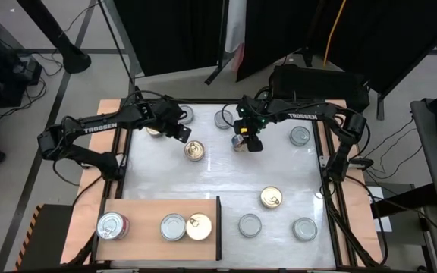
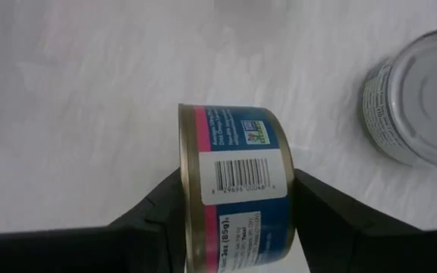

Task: Stack canned seafood by type on shelf
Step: Stack the blue pink tuna can on top of the other blue pink tuna can on the shelf

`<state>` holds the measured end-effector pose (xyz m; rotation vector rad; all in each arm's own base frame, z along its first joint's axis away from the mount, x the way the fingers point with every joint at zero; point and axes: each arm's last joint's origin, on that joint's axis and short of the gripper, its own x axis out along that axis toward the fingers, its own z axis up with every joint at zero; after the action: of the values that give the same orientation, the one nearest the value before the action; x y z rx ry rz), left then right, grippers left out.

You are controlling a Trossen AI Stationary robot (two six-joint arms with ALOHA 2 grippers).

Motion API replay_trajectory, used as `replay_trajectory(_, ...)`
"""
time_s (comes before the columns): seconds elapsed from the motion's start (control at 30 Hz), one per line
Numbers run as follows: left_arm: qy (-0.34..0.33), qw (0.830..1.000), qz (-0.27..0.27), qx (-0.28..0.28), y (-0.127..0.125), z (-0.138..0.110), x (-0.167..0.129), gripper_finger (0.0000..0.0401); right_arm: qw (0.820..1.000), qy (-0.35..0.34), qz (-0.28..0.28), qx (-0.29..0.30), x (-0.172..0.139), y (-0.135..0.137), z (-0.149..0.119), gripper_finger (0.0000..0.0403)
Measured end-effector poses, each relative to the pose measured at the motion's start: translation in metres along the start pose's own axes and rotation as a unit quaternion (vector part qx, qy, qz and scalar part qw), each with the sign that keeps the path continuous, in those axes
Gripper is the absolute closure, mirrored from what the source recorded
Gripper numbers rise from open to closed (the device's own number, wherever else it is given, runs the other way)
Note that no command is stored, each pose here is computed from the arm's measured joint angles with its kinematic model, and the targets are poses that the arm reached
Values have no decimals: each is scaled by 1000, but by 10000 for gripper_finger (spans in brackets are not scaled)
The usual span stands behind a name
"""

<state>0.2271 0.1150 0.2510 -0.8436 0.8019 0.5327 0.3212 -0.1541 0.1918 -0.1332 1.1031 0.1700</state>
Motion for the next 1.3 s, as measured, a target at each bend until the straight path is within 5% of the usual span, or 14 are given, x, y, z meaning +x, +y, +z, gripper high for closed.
replay_trajectory(0.2,11,999,-7,-30,0,-1,0,390,997,2,2,75,-11,8,2,228)
replay_trajectory(0.4,35,998,21,-37,0,0,-11,390,971,-84,61,217,-76,28,22,230)
replay_trajectory(0.6,14,999,29,-29,-1,9,-21,390,901,-196,172,348,-131,76,51,230)
replay_trajectory(0.9,-14,999,29,-24,7,25,-33,390,795,-334,300,408,-163,171,110,228)
replay_trajectory(1.3,-47,999,8,6,-2,38,-51,390,670,-375,363,529,-100,249,157,227)
